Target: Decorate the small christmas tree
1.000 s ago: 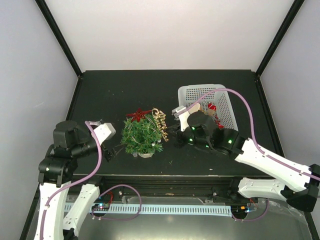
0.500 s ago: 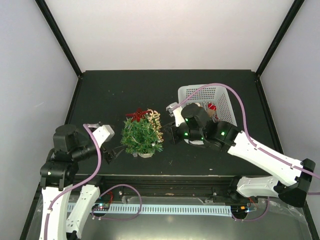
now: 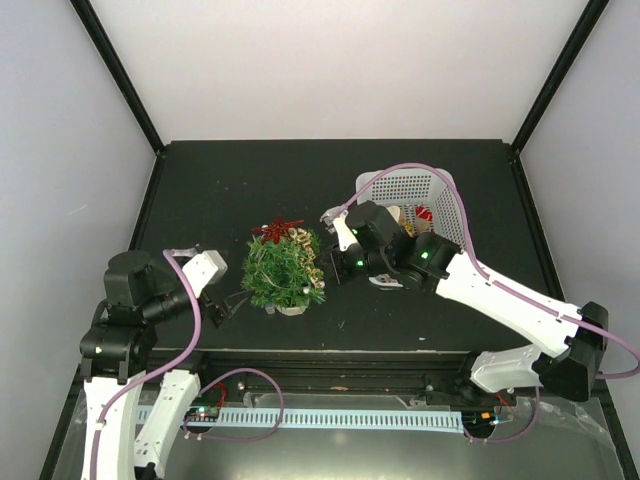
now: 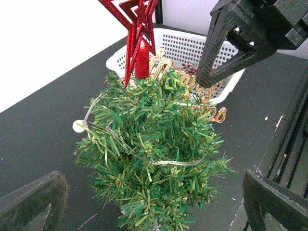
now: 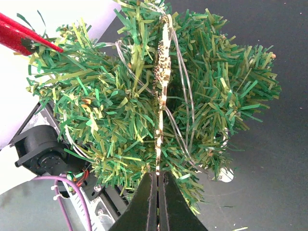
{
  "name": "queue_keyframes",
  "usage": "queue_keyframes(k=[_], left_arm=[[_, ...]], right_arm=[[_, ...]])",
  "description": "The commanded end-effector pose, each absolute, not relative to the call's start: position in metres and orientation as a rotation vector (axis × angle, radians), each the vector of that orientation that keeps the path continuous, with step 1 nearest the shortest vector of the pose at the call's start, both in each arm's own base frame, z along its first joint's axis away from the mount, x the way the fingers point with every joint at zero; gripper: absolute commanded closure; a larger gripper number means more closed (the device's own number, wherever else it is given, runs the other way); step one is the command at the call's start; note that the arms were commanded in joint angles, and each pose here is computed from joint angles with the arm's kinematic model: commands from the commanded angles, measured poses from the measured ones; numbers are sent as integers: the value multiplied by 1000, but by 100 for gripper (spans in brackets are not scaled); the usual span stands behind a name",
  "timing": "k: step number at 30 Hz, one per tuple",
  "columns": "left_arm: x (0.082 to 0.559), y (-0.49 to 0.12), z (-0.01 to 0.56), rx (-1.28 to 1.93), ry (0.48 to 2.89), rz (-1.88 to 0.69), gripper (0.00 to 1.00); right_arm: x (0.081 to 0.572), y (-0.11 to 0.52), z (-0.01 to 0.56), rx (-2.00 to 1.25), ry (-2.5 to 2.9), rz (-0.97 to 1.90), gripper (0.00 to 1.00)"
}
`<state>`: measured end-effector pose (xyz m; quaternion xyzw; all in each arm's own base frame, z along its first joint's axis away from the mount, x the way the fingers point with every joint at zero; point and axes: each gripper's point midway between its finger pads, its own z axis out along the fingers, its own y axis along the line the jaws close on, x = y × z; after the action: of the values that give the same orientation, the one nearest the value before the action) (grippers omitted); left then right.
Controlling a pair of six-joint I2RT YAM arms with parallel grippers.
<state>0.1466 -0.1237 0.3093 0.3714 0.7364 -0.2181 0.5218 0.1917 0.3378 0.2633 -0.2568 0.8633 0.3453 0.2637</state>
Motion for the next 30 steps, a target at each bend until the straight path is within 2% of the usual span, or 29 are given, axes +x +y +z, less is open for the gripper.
queue_keyframes(k=[1,14,30], left_arm=[[145,-125,315,880,1740,-531,1],[147,-124,315,870,1741,-530,1],[147,-123,315,863,1739,-524,1]], right_arm=[[191,338,267,-686,2341,966,99],[190,343,259,-711,2356,981,98],[199,323,277,-634,2305,940,57]])
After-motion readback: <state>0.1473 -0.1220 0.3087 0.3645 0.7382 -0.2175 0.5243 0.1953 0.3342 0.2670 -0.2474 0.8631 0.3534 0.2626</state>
